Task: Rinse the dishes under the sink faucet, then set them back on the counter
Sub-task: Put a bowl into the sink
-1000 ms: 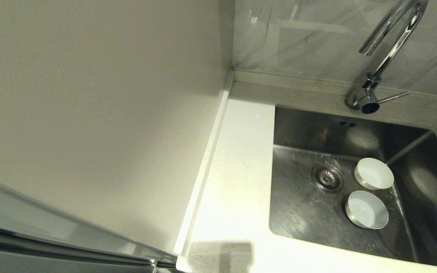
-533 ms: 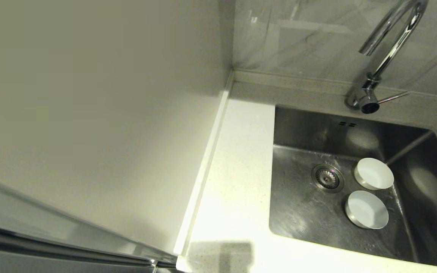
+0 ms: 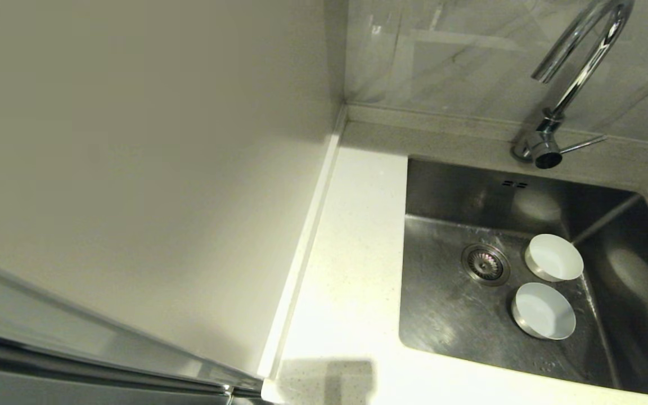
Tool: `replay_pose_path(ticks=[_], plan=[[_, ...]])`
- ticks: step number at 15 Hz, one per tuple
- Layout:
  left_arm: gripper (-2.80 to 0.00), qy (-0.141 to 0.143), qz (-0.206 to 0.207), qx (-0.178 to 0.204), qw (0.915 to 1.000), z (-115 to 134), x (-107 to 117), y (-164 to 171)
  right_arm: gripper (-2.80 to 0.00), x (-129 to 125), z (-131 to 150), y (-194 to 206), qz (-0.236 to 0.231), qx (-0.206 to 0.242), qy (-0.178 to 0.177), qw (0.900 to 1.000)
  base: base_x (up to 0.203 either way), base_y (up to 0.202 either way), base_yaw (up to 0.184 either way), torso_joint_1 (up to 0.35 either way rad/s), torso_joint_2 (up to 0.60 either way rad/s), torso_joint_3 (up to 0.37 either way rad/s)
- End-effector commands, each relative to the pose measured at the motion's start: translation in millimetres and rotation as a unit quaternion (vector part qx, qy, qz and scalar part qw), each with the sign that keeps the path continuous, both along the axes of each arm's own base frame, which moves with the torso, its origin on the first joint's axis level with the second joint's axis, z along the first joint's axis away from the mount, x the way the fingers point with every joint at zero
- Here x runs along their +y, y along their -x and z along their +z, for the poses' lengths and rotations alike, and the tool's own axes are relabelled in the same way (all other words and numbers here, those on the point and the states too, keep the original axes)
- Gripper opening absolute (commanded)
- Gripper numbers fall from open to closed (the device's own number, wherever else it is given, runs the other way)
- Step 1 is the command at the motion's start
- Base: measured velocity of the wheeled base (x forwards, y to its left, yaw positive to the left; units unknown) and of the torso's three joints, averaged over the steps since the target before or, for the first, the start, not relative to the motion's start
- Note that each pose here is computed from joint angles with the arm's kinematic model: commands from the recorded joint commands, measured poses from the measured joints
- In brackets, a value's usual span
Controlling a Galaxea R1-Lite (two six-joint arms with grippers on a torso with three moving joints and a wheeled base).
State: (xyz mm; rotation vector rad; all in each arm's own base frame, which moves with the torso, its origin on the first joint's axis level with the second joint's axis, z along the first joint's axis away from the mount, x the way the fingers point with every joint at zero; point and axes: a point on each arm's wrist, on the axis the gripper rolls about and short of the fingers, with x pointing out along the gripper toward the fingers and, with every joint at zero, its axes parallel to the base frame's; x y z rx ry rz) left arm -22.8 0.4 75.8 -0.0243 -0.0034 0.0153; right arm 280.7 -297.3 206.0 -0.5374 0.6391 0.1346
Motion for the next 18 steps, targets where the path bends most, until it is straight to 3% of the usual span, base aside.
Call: replay_pose_path(ticks=[1,6,12,15,18], plan=[[-2.80,0.000,0.000,-0.001,1.0000,-0.1,0.0,0.2,-2.80,-1.7,-2.2,-0.2,0.002,0.002,-0.001,1.000,0.000,0.000,0.000,0.000,0.00,0.000],[-2.80,0.000,0.000,-0.001,1.0000,-0.1,0.0,0.2,-2.80,-1.7,11.6,14.3,-0.011,-0.009,0.001,1.000,0.000,0.000,0.000,0.000,0.00,0.000],[-2.80,0.000,-0.001,-0.001,1.0000,-0.1,0.0,0.2,-2.80,38.4,55.2,51.9,-0.034,-0.045,-0.032,0.998,0.000,0.000,0.000,0.000,0.00,0.000],[-2.80,0.000,0.000,-0.001,1.0000,-0.1,0.0,0.2,-2.80,61.9,50.2,66.3,-0.025,-0.034,-0.055,0.998,0.000,0.000,0.000,0.000,0.00,0.000],[-2.80,0.000,0.000,-0.001,1.0000,-0.1,0.0,0.2,-2.80,99.6,32.2,64.2,0.012,0.001,-0.083,0.996,0.000,0.000,0.000,0.000,0.00,0.000]])
